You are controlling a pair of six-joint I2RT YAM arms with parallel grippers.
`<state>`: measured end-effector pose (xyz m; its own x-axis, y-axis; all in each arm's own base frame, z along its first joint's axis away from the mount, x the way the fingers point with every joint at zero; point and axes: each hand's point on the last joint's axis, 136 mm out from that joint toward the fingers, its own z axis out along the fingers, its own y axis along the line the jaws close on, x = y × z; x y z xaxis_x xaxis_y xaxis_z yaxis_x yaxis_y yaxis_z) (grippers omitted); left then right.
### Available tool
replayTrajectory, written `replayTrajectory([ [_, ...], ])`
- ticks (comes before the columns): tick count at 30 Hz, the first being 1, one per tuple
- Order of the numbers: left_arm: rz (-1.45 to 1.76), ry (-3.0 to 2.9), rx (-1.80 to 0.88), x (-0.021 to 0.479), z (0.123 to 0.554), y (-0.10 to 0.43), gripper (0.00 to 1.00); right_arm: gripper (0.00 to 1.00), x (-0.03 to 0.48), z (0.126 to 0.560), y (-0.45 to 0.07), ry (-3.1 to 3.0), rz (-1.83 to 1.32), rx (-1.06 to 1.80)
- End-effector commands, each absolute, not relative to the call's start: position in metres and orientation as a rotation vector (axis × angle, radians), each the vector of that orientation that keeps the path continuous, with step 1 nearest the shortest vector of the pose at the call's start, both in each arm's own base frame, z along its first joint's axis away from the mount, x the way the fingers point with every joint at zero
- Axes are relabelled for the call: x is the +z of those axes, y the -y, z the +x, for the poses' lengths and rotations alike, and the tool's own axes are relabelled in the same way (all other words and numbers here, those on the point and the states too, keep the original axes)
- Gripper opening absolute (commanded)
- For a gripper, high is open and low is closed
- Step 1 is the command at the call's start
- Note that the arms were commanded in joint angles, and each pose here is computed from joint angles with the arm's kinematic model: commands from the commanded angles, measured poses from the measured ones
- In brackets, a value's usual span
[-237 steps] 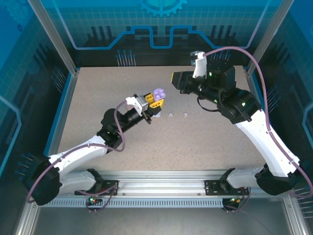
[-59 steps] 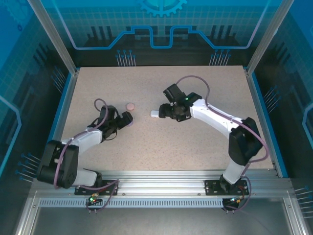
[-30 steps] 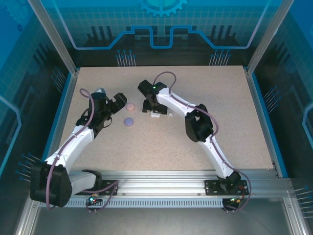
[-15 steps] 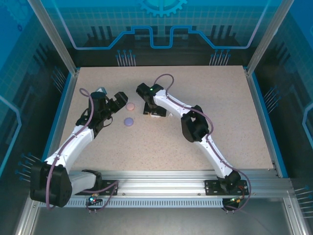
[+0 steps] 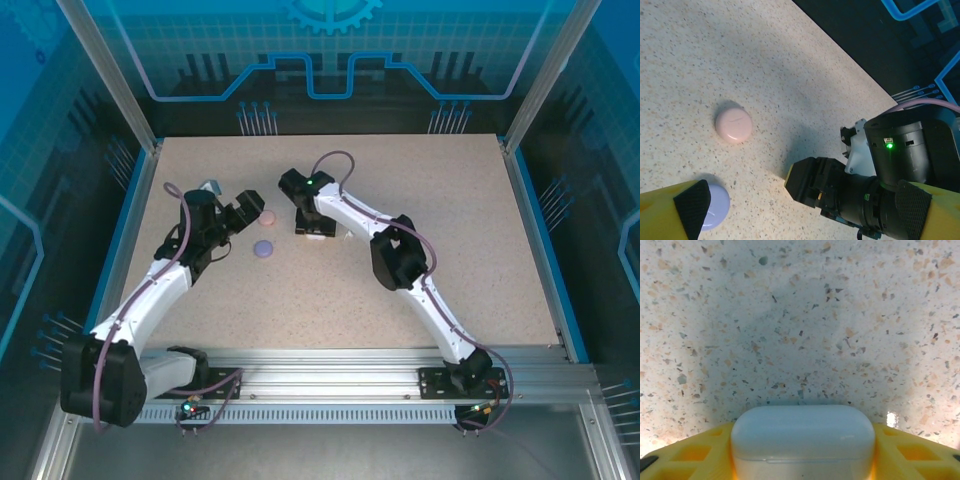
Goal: Insert the wireless bluetooth earbuds into the charging case
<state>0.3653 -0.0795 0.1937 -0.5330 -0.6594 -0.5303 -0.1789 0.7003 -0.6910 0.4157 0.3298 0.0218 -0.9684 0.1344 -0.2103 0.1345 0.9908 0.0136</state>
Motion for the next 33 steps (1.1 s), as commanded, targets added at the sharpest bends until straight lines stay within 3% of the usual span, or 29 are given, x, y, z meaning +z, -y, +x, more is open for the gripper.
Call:
replayTrajectory([
  [1, -0.635, -2.064, -0.822, 0.193, 0.358, 0.086, 0.99, 0.53, 0.04, 0.401, -0.334, -2.935, 0.164, 0.07],
  [12, -0.704, -2.049, -0.993, 0.141, 0.336, 0.114, 0.99, 0.54, 0.074, 0.364, -0.323, -2.901, 0.443, 0.292],
  [24, -0.613, -1.937, -1.046, 0.11, 0.33, 0.176, 0.99, 0.53, 0.089, 0.38, -0.322, -2.854, 0.825, 0.543],
  [33, -0.563, -1.896, -1.034, 0.098, 0.344, 0.199, 0.87, 0.52, 0.09, 0.382, -0.33, -2.859, 0.924, 0.634],
])
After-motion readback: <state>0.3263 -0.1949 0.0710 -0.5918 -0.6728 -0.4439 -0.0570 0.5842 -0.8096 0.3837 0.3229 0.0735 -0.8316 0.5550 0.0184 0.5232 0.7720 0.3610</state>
